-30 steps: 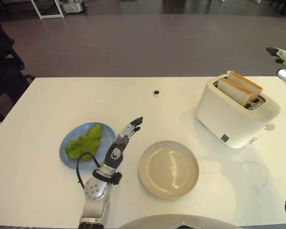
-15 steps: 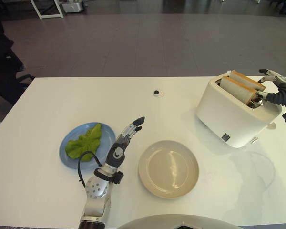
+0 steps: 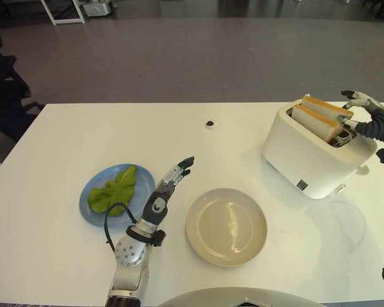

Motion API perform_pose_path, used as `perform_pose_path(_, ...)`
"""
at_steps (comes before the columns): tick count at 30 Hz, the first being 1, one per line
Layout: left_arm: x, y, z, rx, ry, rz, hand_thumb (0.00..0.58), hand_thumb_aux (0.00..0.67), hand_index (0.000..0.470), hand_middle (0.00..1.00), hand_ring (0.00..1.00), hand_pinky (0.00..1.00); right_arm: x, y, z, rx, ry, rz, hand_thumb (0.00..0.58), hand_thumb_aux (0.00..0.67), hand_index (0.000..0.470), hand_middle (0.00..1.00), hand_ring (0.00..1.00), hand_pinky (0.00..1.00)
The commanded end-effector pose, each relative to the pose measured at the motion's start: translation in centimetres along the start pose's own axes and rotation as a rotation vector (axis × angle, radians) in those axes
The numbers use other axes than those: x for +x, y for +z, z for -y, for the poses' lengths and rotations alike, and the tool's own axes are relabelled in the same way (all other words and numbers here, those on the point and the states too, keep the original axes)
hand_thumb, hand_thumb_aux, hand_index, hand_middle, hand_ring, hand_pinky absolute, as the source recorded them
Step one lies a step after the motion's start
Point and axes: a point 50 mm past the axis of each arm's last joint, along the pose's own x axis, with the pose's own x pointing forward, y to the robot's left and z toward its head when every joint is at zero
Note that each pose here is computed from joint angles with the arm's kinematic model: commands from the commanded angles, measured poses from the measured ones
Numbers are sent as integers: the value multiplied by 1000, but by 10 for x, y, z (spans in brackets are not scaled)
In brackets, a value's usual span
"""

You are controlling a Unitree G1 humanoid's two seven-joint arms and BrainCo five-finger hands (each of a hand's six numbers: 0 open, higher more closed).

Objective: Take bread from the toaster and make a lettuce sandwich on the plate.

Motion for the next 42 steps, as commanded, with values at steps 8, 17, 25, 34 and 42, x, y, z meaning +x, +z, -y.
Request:
perform_pose_path(8,1,-2,0,6,10,-2,0,0,0,0,0,0,-3,82,37,537,196,300,580,670,470,0,0,0)
perform_pose_path(17,3,13,-23,54,103,61,0,0,0,0,0,0,-29,113,-105,693,989,181,580,670,470,0,0,0)
perform_pose_path(25,6,52,-54,250,150,82,0,0,0,0,0,0,-37,102,-207,366,1191,102,580,670,470,0,0,0)
perform_pose_path(34,-6,45,-102,984,58,-323,0,0,0,0,0,0,-29,114,-208,240,1050,245,0,0,0,0,0,0)
perform_pose_path(42,-46,11,-142,1457,-103,-739,62,37,26,0,0,0,-17,121,-176,332,829,329,0,0,0,0,0,0)
